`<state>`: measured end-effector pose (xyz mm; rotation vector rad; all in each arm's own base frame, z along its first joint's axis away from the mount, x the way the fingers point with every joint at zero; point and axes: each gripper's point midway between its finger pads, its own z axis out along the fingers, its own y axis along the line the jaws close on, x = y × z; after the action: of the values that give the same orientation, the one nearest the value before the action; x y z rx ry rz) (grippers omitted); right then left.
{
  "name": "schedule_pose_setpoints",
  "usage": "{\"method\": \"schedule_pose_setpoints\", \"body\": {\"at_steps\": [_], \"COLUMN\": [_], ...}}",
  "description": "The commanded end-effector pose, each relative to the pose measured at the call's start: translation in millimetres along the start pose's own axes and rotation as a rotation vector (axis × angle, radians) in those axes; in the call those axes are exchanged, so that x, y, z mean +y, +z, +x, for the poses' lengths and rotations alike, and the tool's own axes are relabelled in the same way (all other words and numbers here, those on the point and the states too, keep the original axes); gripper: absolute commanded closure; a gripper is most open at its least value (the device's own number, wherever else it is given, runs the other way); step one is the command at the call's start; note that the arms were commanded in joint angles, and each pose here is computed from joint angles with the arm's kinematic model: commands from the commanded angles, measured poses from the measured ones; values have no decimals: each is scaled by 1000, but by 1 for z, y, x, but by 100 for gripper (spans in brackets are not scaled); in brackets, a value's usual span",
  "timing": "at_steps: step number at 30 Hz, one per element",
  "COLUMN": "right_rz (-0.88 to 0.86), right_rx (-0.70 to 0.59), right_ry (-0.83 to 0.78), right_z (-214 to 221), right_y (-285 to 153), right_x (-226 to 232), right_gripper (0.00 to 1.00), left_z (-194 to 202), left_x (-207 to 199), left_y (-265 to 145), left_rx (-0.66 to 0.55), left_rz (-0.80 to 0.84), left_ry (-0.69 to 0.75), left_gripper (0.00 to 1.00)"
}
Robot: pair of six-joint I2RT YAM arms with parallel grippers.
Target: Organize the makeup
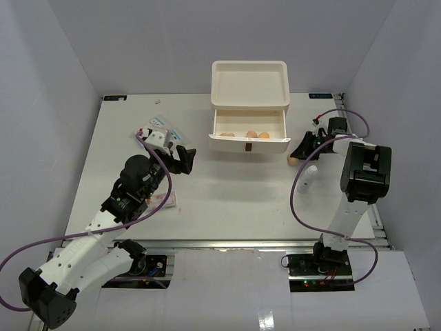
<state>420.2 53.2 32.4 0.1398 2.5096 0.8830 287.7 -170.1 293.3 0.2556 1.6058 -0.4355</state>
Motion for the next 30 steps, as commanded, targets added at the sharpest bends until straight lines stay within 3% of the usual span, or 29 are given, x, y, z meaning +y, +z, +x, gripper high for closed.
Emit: {"method": "schedule_pose_setpoints", "body": {"at_steps": [1, 9, 14, 17, 20, 24, 30], "right_rz": [18, 67, 117, 34, -189, -383, -377], "right_rx": [-79, -366, -588, -669, -637, -518, -409], "right_ry": [-109, -348, -629, -787, -940, -1110, -1125], "right_z": [-19, -95, -126, -125, -92, -34, -24], "right_y": [-29, -124, -209, -243, -249, -210, -159], "right_x": [17, 63, 127, 179, 236, 301, 306], "right_gripper": [92, 92, 92, 92, 91, 88, 80], "left_z": [-4, -5, -7, -7, -6, -6, -3], "left_x": [1, -2, -6, -9, -12, -18, -24], "left_y": [-1, -3, -5, -5, -6, -7, -8], "left_rx": [-16, -19, -27, -28, -26, -30, -26], "left_rz": [5, 18, 45, 60, 79, 117, 155], "left_ry": [8, 8, 8, 9, 14, 23, 36], "left_gripper": [9, 9, 9, 9, 9, 9, 9]}}
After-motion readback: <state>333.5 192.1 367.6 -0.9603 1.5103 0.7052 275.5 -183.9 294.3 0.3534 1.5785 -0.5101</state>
